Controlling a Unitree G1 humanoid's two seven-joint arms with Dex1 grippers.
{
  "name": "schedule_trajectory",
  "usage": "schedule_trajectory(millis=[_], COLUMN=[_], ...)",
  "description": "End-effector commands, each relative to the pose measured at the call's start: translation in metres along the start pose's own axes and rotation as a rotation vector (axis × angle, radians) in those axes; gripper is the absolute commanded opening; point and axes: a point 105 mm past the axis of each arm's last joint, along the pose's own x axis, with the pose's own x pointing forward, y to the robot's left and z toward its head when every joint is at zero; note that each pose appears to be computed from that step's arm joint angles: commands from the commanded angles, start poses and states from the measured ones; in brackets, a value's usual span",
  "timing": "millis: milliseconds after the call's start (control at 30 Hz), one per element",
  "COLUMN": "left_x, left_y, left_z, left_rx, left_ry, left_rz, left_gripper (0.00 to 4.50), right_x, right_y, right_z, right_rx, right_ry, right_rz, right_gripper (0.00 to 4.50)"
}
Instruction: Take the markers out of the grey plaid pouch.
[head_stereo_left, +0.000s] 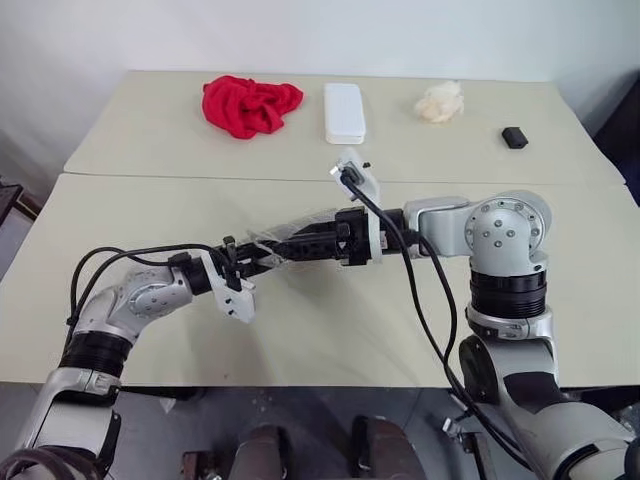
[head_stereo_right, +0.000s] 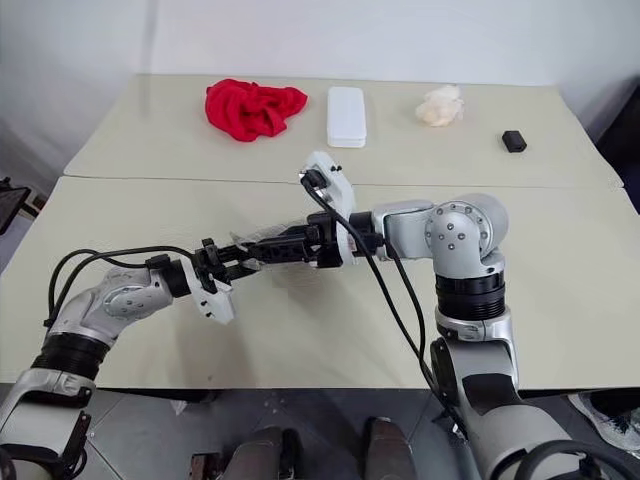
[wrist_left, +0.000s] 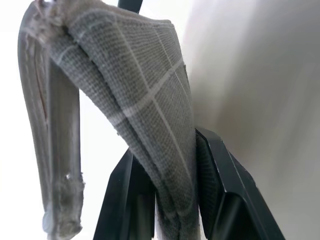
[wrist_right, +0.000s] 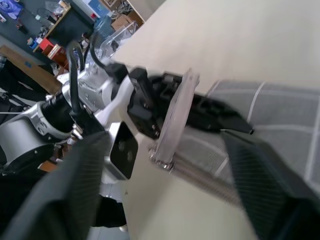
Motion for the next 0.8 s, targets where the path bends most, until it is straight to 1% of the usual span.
schedule_trajectory(millis=[33, 233, 300, 367, 600, 667, 800], left_x=[0.002, 0.005, 0.005, 0.006, 0.005, 0.004, 0.001], left_y=[0.006, 0.005, 0.005, 0.006, 0.007, 0.008, 0.009], left_z=[0.004, 0.009, 0.009, 0.009, 0.008, 0.008, 0.006], left_rx=[0.044, 0.056, 0.054, 0.054, 0.041, 0.026, -0.049], left_ry=[-0.023, -0.042, -0.043, -0.045, -0.033, -0.032, -0.035], left_rz=[0.018, 0.013, 0.016, 0.018, 0.031, 0.041, 0.059], left_gripper=[0.7, 0.7, 0.7, 0.7, 0.7, 0.7, 0.7], right_x=[0.003, 0.014, 0.018, 0.02, 0.015, 0.011, -0.005], right_y=[0.003, 0.002, 0.0, -0.003, -0.004, -0.004, -0.01], right_z=[0.004, -0.003, -0.003, -0.001, 0.009, 0.013, 0.024], right_rx=[-0.003, 0.003, 0.003, -0.01, -0.073, -0.097, -0.13], right_ry=[-0.008, 0.011, 0.001, -0.014, -0.085, -0.111, -0.172], right_rz=[-0.006, -0.015, -0.028, -0.044, -0.046, -0.044, -0.057], right_gripper=[3.83, 3.83, 3.47, 3.0, 0.61, 0.03, 0.03])
